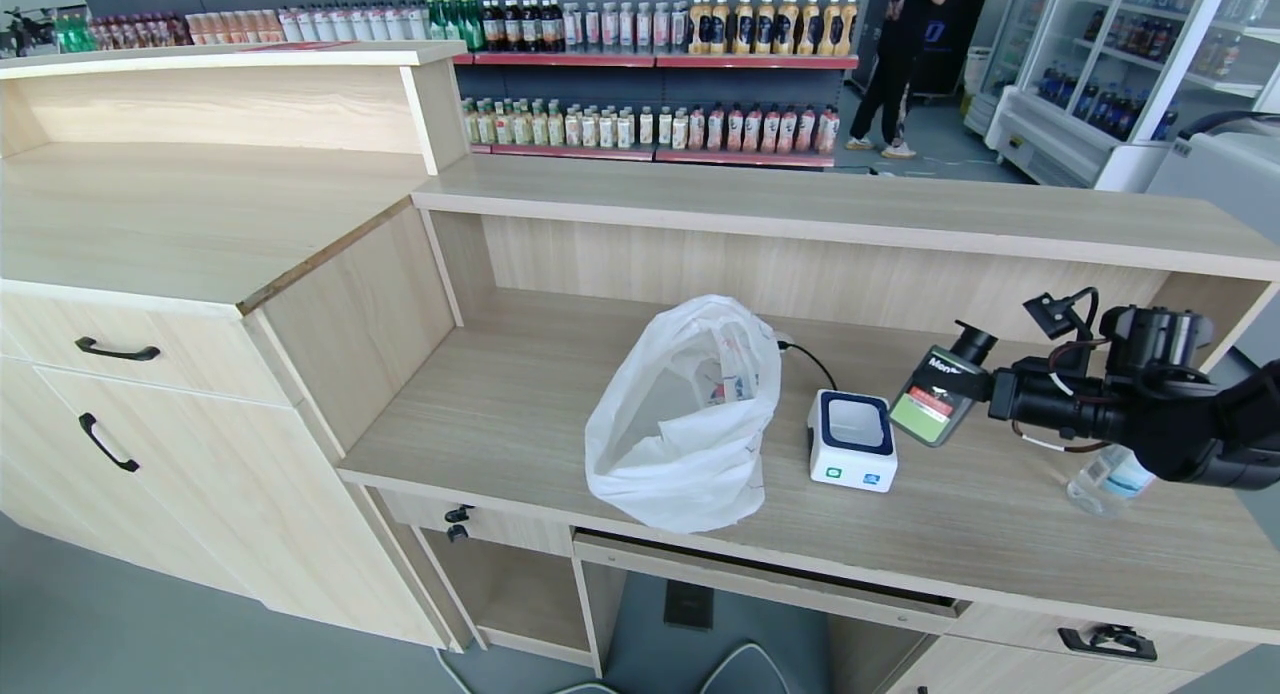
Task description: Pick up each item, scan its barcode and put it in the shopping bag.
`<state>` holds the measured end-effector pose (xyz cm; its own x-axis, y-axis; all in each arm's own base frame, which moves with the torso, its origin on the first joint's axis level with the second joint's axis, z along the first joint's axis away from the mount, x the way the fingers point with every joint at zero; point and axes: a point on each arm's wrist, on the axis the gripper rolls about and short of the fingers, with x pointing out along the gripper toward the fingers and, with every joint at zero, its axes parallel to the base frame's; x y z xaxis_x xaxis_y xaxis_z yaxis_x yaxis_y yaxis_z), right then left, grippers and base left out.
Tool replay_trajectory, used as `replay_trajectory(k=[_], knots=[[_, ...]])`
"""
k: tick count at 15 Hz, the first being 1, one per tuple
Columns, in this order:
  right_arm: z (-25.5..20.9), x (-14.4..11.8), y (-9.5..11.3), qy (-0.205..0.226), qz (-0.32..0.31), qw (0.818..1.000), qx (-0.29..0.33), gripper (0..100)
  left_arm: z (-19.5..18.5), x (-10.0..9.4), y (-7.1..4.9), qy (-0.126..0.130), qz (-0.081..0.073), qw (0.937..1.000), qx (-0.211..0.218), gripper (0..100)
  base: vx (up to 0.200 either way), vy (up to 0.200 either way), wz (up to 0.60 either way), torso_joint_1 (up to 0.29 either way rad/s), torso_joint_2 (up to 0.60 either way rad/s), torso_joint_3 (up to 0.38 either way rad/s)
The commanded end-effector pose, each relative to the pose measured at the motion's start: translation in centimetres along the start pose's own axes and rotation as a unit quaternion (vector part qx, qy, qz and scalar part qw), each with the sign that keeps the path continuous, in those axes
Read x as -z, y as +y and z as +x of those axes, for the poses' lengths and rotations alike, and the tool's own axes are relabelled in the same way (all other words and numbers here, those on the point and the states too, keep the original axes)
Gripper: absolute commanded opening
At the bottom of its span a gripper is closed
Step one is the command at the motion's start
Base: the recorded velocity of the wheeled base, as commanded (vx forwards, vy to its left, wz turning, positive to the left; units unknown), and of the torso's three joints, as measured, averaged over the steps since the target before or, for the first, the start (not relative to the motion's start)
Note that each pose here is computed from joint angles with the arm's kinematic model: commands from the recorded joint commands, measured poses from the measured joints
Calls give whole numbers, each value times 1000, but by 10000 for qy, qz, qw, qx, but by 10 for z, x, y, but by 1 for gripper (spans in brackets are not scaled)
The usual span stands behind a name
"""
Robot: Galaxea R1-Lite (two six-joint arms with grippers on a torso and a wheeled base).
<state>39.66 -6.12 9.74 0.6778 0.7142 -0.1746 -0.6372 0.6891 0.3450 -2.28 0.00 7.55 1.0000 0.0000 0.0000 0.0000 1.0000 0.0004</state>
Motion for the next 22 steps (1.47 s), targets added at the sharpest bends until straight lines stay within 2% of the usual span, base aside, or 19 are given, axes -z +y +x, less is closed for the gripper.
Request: replay_trajectory(k=[1,9,10,12,13,14,16,17,18,19,22], knots=[[1,2,-1,13,17,10000,-4,0,0,0,0,0,-2,10000,0,100,0,0,0,0,0,0],[9,1,2,32,-20,9999,-97,0,0,0,0,0,-2,10000,0,100,0,0,0,0,0,0],[6,-9,7,-67,-176,9998,9,0,0,0,0,0,-2,10000,0,100,0,0,0,0,0,0],[-19,-38,39,-383,-802,9933,736,0,0,0,0,0,6,10000,0,100,0,0,0,0,0,0],[-38,-45,60,-493,-1168,9846,1205,0,0,0,0,0,6,10000,0,100,0,0,0,0,0,0],[-61,-44,69,-468,-1718,9654,1903,0,0,0,0,0,-2,10000,0,100,0,0,0,0,0,0],[-102,-33,80,-56,-2640,9143,3071,0,0,0,0,0,-2,10000,0,100,0,0,0,0,0,0],[-110,-29,84,62,-2817,9026,3254,0,0,0,0,0,-2,10000,0,100,0,0,0,0,0,0],[-124,-27,86,260,-3212,8813,3456,0,0,0,0,0,-2,10000,0,100,0,0,0,0,0,0],[-127,-29,87,284,-3407,8734,3467,0,0,0,0,0,-2,10000,0,100,0,0,0,0,0,0],[-111,-47,93,-122,-3672,8615,3504,0,0,0,0,0,6,10000,0,100,0,0,600,1,2,4]])
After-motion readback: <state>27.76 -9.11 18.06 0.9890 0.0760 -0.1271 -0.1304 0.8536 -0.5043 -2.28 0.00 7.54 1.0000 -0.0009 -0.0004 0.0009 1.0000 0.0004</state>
